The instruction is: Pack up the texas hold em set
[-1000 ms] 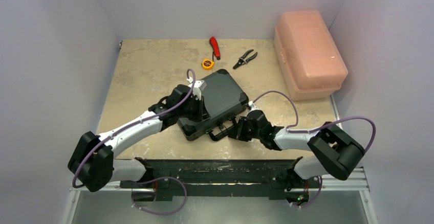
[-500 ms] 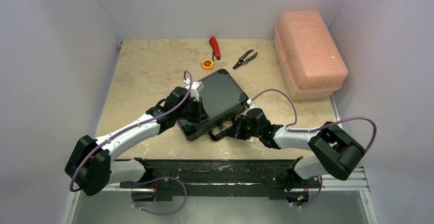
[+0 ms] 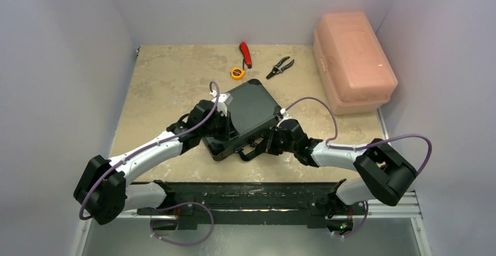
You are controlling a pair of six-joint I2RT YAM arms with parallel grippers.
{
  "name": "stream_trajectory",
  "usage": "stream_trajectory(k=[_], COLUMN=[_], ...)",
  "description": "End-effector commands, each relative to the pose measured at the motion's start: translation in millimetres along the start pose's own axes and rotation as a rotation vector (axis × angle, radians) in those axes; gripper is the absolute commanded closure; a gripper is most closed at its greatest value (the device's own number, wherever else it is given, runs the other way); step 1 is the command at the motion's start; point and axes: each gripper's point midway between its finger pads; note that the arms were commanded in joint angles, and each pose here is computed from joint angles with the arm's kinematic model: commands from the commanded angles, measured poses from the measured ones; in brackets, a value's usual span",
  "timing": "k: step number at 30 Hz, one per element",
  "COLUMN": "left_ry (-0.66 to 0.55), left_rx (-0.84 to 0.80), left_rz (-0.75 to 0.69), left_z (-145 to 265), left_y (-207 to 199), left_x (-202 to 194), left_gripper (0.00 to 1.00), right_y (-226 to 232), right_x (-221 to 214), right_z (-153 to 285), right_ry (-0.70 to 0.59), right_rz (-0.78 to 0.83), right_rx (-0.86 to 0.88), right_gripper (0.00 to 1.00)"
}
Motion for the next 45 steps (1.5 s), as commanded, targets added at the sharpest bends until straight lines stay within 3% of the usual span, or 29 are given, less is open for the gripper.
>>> stream_trajectory(k=[1, 20, 45], left_ry=[0.282, 0.283, 0.284], left_rx=[0.276, 0.279, 0.288], left_rz=[0.053, 0.049, 0.047], left_z=[13, 12, 11], left_y=[74, 75, 76], left_x=[-84, -84, -83], left_gripper=[1.0, 1.0, 1.0], right_y=[21, 46, -10], right_x=[23, 55, 8], right_z=[-2, -16, -25], right_ry=[-0.041, -0.062, 0.022], right_rz=[0.019, 0.067, -0.016], right_rx=[0.045, 0.072, -0.091], right_gripper=[0.92, 0.94, 1.0])
Point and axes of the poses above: each gripper's point midway between its finger pads, its own z axis back along the fingers, its own y axis along the line the jaws close on, x = y × z, and after that the axes turned 12 degrees about z, right-handed
